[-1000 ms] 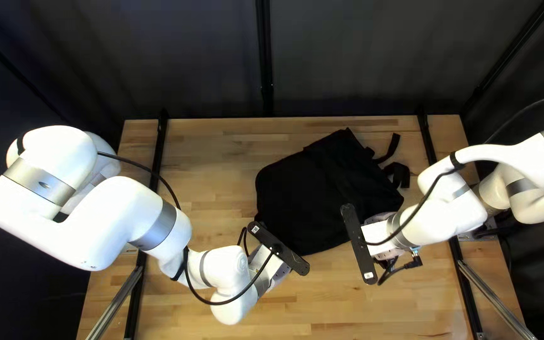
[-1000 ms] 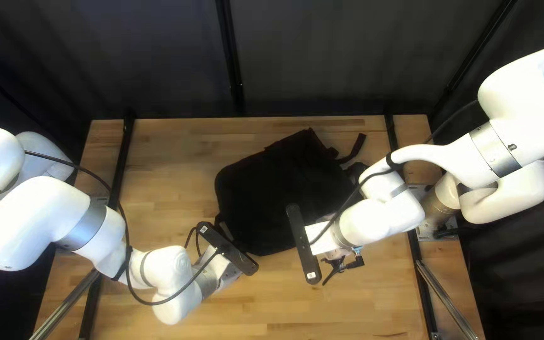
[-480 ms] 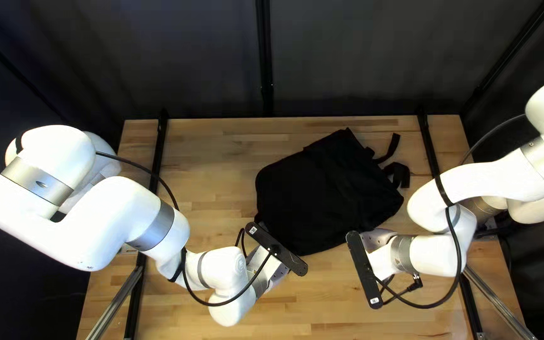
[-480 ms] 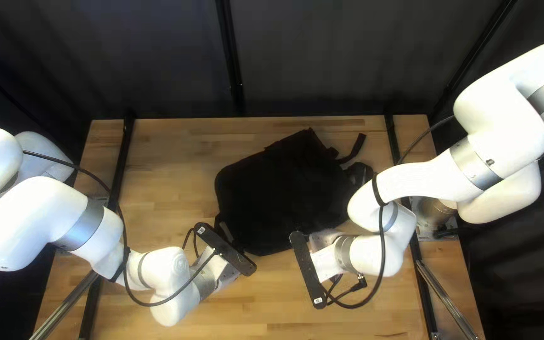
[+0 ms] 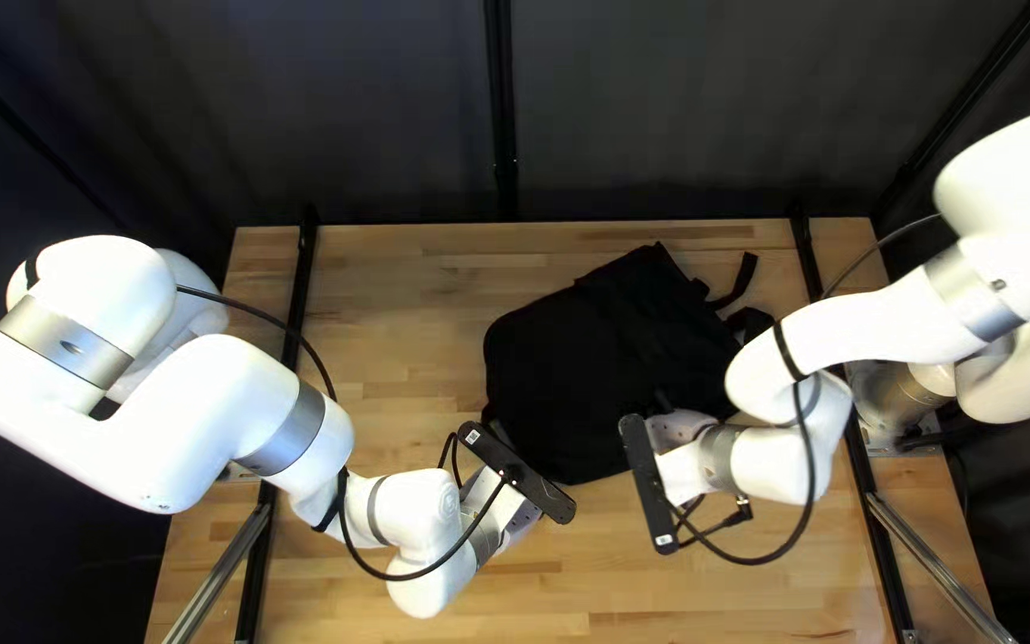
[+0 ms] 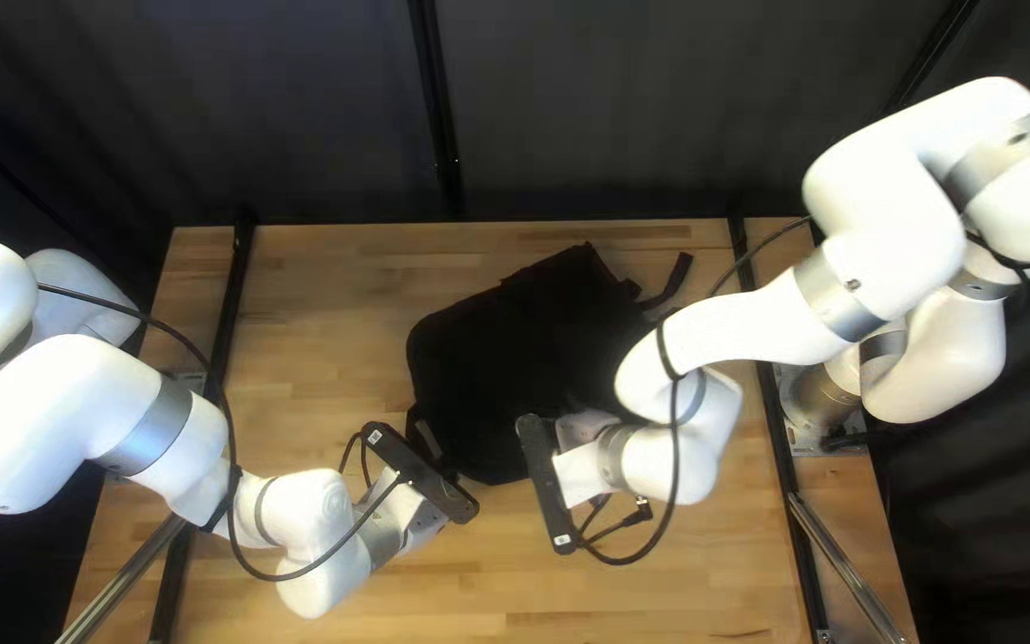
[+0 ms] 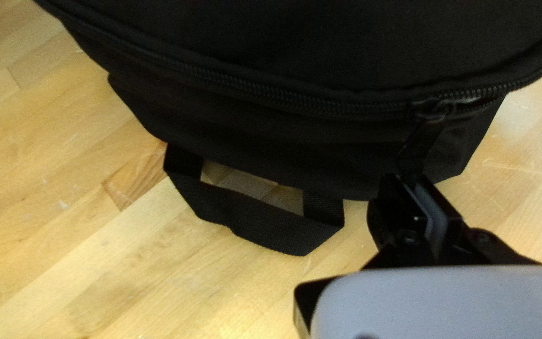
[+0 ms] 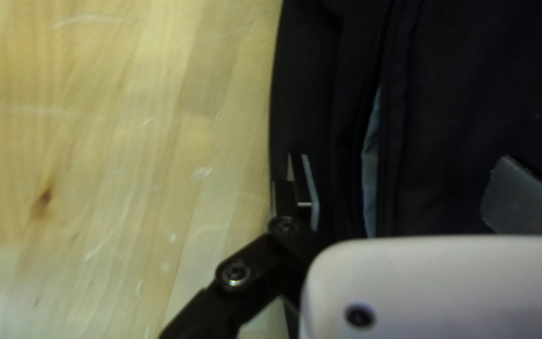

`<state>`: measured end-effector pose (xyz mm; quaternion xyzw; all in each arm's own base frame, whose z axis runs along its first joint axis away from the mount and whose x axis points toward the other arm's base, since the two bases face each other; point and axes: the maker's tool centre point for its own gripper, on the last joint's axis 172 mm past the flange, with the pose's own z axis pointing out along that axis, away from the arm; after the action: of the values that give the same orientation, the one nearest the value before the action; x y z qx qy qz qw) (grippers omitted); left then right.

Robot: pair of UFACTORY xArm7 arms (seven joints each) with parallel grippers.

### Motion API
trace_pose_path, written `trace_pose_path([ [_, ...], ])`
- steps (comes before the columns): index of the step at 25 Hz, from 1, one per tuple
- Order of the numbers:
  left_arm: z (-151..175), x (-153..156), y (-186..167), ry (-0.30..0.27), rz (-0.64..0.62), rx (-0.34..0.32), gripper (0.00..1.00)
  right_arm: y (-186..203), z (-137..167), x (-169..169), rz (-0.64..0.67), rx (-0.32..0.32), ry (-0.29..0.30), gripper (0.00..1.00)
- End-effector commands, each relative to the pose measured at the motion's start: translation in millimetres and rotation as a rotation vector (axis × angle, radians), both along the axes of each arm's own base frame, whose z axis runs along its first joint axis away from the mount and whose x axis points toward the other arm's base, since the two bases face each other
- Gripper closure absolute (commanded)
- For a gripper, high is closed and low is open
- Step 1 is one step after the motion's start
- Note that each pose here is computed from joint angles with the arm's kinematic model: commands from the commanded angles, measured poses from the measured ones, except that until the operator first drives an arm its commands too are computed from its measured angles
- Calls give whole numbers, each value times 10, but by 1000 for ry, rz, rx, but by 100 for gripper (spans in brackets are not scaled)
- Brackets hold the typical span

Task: Remove a lunch box from a kids backpack

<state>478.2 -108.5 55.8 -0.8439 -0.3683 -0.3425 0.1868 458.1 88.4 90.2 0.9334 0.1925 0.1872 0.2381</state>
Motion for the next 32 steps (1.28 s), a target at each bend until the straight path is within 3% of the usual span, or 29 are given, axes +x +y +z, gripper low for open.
trace_pose_path([
  [1, 30, -15, 31, -12, -9, 3, 100, 18, -29, 13, -3, -11, 7, 42],
  [2, 34, -12, 46, -16, -11, 3, 100, 27, -26, 13, -3, -15, 8, 46],
  [3, 35, -10, 50, -18, -12, 3, 100, 34, -23, 15, -2, -19, 10, 81],
  [4, 35, -3, 65, -21, -15, 3, 100, 33, -8, 38, 0, -30, 15, 98],
  [5, 35, -1, 71, -23, -15, 2, 100, 25, -7, 53, 1, -37, 19, 100],
  [12, 41, -14, 74, -30, -23, -3, 100, -86, -34, 113, 12, -60, 38, 100],
  [18, 97, -79, 110, -31, -28, -1, 100, 11, 136, 101, 36, -86, 42, 100],
  [32, 236, -247, 568, -64, -27, -30, 100, 78, 35, 90, 54, -31, 43, 100],
])
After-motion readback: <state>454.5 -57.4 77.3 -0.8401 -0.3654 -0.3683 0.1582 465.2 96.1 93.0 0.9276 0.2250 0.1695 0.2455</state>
